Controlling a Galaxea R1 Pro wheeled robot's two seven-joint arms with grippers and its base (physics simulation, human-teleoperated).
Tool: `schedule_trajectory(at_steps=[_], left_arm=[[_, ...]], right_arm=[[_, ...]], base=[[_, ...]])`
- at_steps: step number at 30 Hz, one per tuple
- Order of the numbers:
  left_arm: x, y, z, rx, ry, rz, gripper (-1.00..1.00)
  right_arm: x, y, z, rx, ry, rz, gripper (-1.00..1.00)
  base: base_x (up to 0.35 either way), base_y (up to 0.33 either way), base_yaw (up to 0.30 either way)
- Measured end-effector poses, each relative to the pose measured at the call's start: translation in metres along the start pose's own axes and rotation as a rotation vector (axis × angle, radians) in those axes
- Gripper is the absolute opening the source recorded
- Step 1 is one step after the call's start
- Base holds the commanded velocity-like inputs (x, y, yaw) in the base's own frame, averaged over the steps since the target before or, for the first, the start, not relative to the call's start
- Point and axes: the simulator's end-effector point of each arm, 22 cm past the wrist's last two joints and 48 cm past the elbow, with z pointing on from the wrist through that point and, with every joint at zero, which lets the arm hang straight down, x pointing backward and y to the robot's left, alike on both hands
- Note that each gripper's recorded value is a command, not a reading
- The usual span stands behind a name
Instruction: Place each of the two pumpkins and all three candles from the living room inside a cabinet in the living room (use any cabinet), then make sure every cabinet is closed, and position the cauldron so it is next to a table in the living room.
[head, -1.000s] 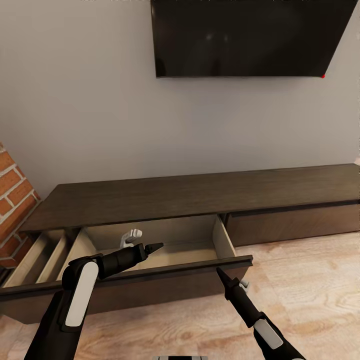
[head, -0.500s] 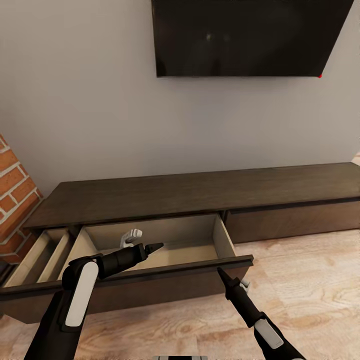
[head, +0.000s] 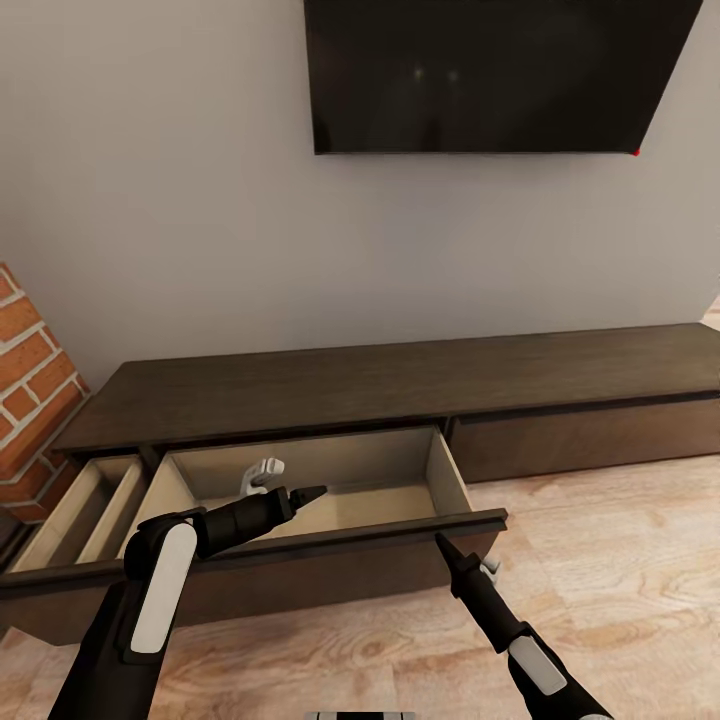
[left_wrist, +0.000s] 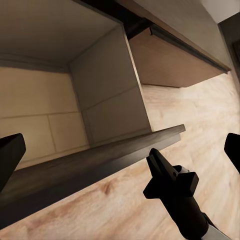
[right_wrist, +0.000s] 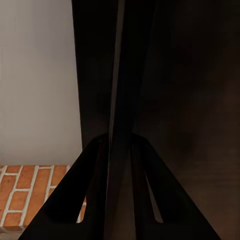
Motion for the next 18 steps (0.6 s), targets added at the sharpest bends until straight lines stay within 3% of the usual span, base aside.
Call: schedule_trajectory(at_steps=[18], left_arm=[[0.000, 0.000, 0.000, 0.000, 0.000, 0.000, 1.00]], right_arm=[[-0.006, 0.001, 0.010, 0.023, 0.000, -0.009, -1.00]], base=[[-0.034, 0.000, 0.000]])
